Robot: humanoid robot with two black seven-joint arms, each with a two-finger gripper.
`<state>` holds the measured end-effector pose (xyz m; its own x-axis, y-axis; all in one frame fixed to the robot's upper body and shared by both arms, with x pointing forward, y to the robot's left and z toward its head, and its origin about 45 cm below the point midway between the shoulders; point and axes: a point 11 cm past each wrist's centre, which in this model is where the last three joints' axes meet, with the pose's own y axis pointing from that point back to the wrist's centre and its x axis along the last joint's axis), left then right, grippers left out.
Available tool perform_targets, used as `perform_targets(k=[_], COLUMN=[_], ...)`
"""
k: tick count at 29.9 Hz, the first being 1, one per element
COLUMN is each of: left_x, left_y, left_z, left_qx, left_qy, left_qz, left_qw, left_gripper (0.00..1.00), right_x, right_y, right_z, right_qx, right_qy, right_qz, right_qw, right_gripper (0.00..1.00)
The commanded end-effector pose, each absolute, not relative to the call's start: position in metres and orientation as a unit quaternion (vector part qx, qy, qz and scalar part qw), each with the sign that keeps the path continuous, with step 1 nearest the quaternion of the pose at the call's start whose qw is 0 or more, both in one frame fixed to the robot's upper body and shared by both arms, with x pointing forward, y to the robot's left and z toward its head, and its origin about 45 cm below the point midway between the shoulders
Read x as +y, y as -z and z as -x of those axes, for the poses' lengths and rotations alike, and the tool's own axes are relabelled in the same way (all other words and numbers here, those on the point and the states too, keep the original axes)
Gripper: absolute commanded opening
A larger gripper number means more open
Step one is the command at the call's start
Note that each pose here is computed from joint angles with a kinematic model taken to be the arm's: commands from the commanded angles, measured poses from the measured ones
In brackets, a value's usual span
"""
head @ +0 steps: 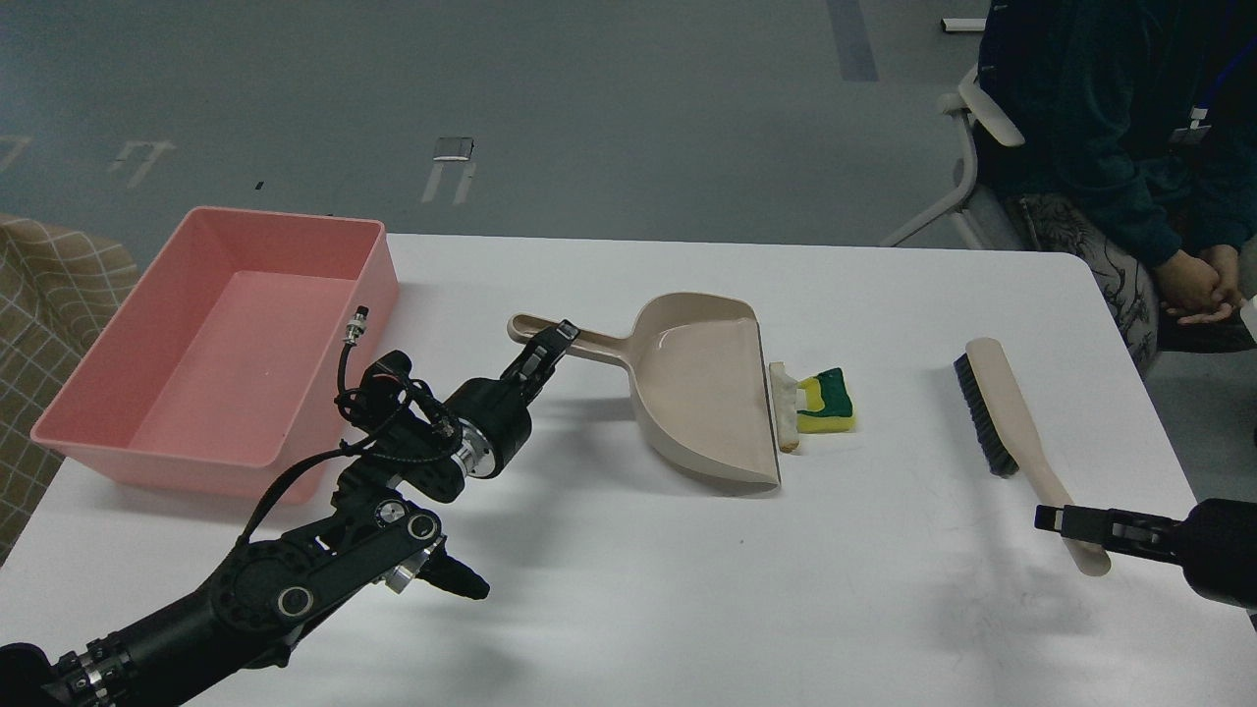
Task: Sweep and dump garbage into bin
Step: 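Grasp the wooden brush handle with the right gripper, then sweep the sponge and scrap into the dustpan with the brush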
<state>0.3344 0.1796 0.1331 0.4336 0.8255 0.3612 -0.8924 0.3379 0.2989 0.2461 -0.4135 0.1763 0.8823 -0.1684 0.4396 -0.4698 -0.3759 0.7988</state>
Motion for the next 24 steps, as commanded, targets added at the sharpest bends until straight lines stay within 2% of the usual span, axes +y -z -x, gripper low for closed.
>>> perform_targets(k=[1,4,8,24], left_x=[0.179,0.179,0.178,0.178], left_y=[-0.133,-0.133,-0.133,-0.134], left_z=[-0.334,-0.334,-0.334,-0.332], left_qx=[-0.072,-0.072,-0.072,-0.076], left_qy=[-0.527,-0.527,-0.527,-0.523], left_qz=[-0.23,-0.23,-0.229,-0.229], left_qw=[0.815,0.815,0.815,0.817], left_gripper=[0.0,0.0,0.0,0.0], right_x=[-0.415,-0.415,-0.416,-0.404], right_y=[-0.175,-0.176,-0.176,-0.191], right_z=[-0.243,-0.243,-0.243,-0.257], right_qx=[-0.195,-0.195,-0.195,-0.195], right_qy=[-0.14,-0.14,-0.14,-0.164], right_qz=[-0.817,-0.816,-0.815,-0.817], right_qw=[0.525,0.525,0.527,0.517], right_gripper=[0.27,0.12,0.0,0.0])
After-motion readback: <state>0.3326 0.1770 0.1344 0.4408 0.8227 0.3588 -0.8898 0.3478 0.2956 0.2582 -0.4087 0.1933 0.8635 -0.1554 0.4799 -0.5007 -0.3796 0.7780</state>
